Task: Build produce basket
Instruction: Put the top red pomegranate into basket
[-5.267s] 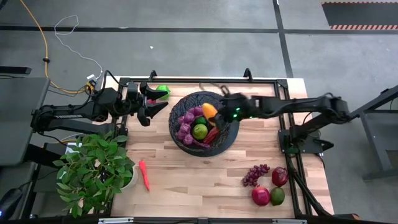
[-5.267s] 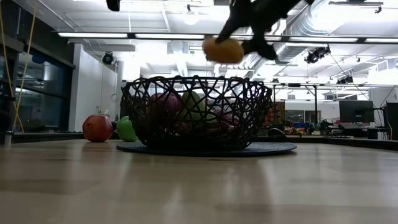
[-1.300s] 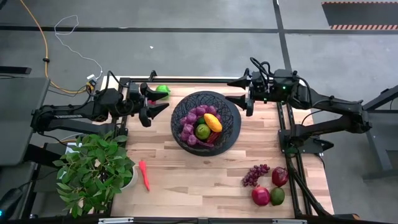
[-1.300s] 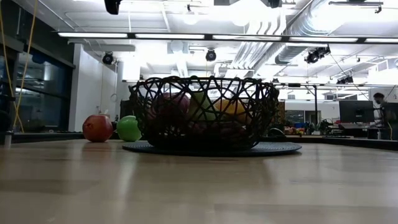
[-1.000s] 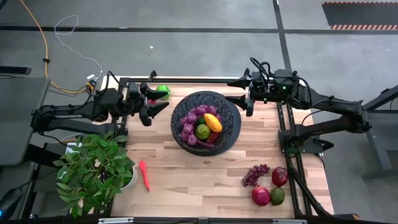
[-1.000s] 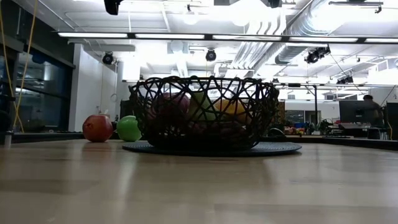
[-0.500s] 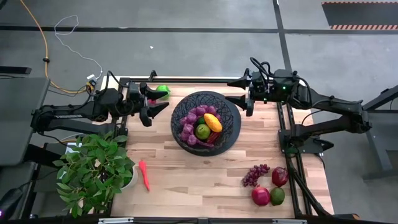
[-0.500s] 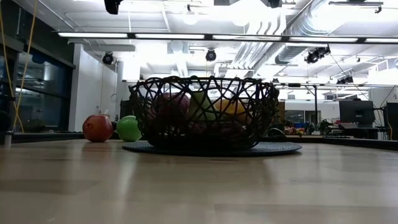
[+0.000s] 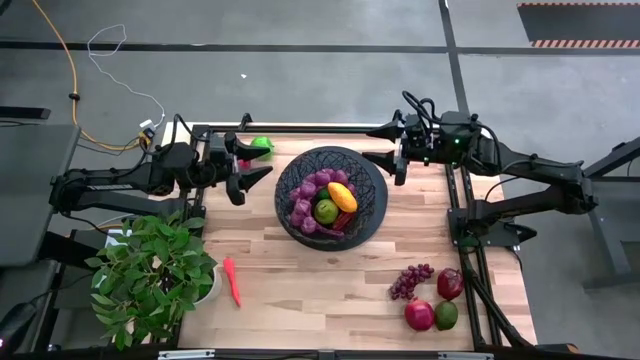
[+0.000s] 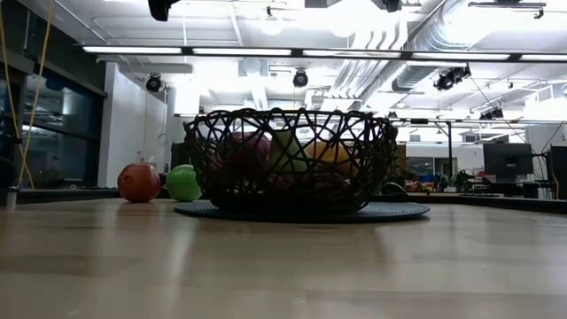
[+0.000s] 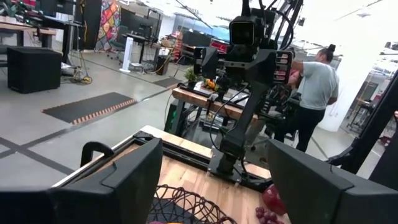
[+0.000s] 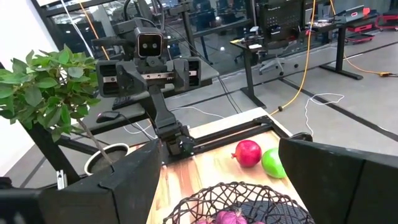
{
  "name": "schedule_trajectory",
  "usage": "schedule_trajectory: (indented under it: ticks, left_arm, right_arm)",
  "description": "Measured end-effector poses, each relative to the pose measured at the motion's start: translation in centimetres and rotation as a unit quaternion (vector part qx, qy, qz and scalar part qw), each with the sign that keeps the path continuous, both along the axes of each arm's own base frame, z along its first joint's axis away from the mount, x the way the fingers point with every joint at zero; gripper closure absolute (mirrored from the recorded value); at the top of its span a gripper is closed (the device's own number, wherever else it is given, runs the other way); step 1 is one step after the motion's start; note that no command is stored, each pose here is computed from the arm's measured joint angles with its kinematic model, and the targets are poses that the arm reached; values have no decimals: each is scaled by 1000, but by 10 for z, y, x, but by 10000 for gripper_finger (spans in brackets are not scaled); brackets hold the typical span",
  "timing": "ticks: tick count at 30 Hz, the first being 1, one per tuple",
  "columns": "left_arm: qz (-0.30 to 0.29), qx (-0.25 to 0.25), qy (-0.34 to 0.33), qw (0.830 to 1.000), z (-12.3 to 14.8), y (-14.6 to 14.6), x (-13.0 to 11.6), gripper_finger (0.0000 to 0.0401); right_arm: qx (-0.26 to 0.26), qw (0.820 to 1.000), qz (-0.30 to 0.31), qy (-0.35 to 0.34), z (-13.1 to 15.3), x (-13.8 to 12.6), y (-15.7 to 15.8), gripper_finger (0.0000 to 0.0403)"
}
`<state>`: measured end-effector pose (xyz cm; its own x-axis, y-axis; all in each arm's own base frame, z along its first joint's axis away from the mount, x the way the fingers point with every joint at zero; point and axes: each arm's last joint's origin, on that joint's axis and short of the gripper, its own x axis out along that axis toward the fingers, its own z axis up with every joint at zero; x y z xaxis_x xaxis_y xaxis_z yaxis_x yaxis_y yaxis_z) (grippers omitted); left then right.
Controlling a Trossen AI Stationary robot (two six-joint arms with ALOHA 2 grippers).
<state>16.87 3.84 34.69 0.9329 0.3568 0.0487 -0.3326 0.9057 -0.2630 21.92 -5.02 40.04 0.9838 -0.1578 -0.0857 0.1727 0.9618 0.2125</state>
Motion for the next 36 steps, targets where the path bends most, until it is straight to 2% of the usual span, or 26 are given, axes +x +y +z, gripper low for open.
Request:
schedule_trajectory:
  ticks: [3, 8, 10, 15, 22, 25, 28, 31, 33, 36]
  left_arm:
    - [0, 0, 0, 1000, 0, 0, 0, 100]
    - [2, -4, 15, 1000, -3, 0, 0, 22]
    - [4, 10, 32, 999, -5, 0, 0, 8]
    - [1, 26, 54, 998, -8, 0, 0, 26]
    - [2, -28, 40, 999, -9, 0, 0, 29]
    - [47, -67, 26, 996, -10, 4, 3, 29]
    - [85, -82, 70, 990, -10, 16, 9, 29]
    - [161, -107, 149, 970, -9, 36, 13, 29]
    - [233, -144, 212, 938, -15, 54, 10, 29]
    - [316, -206, 292, 879, -33, 79, 2, 29]
  right_arm:
    - [0, 1000, 0, 0, 0, 0, 0, 98]
    - [0, 1000, 0, 0, 0, 0, 0, 98]
    - [0, 1000, 0, 0, 0, 0, 0, 98]
    - [0, 1000, 0, 0, 0, 0, 0, 98]
    - [0, 1000, 0, 0, 0, 0, 0, 98]
    - [0, 1000, -1, 0, 0, 0, 0, 98]
    - [0, 1000, -1, 0, 0, 0, 0, 98]
    - [9, 1000, -2, 2, -1, 0, 0, 98]
    - [13, 1000, -2, 8, -2, 0, 0, 98]
    - [16, 1000, -3, 17, -4, 0, 0, 98]
